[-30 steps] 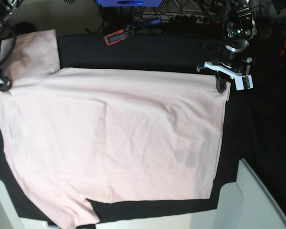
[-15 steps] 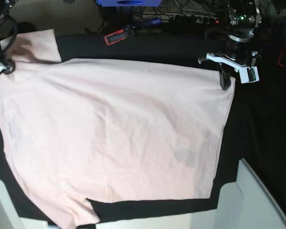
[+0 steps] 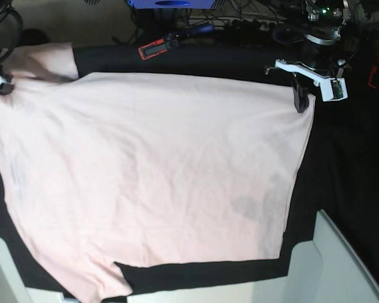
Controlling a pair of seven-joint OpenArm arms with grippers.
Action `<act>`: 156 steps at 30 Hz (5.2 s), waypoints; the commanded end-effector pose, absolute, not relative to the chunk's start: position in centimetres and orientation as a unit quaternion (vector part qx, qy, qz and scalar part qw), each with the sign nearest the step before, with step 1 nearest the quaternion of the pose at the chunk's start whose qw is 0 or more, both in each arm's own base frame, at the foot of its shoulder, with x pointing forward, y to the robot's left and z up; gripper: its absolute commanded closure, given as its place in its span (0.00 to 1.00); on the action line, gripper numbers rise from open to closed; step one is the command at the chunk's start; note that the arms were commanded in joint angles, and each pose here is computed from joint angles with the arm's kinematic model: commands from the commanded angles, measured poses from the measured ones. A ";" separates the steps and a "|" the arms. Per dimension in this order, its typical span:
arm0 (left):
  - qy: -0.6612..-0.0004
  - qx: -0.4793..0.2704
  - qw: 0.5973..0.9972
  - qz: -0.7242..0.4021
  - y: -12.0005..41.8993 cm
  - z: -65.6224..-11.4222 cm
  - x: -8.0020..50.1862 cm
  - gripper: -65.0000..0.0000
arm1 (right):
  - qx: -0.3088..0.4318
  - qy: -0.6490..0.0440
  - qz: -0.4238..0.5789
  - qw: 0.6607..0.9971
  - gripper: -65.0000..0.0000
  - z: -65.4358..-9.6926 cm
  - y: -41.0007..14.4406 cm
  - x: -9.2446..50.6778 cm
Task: Fold the T-shirt properly
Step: 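Pull the held shirt edge toward the robot with both grippers, then lay the held edge back over the shirt with both grippers, forming a fold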
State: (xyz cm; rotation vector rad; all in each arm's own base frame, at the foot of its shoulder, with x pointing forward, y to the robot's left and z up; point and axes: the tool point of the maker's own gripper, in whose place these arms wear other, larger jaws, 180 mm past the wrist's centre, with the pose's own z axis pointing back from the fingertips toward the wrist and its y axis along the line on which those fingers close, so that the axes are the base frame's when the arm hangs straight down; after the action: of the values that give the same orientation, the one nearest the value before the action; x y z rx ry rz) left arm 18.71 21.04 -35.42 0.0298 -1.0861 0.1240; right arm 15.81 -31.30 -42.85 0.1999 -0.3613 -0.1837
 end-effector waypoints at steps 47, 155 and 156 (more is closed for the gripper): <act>-0.525 0.003 0.845 0.104 20.2 -37.5 21.9 1.00 | 0.104 -0.209 -0.162 0.959 1.00 -40.3 -35.0 24.6; -0.521 -0.006 0.831 0.192 22.4 -38.9 29.9 1.00 | 0.172 -0.210 -0.264 0.926 1.00 -42.1 -32.0 33.6; -0.522 -0.008 0.830 0.193 22.3 -38.8 30.3 1.00 | 0.173 -0.205 -0.267 0.926 1.00 -42.6 -31.9 33.6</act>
State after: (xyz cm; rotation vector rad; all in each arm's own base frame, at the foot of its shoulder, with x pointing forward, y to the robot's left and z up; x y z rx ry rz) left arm 29.41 22.08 -40.16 -0.0164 -1.0551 0.4118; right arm 32.31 -30.65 -44.32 0.3668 -0.3676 -0.5530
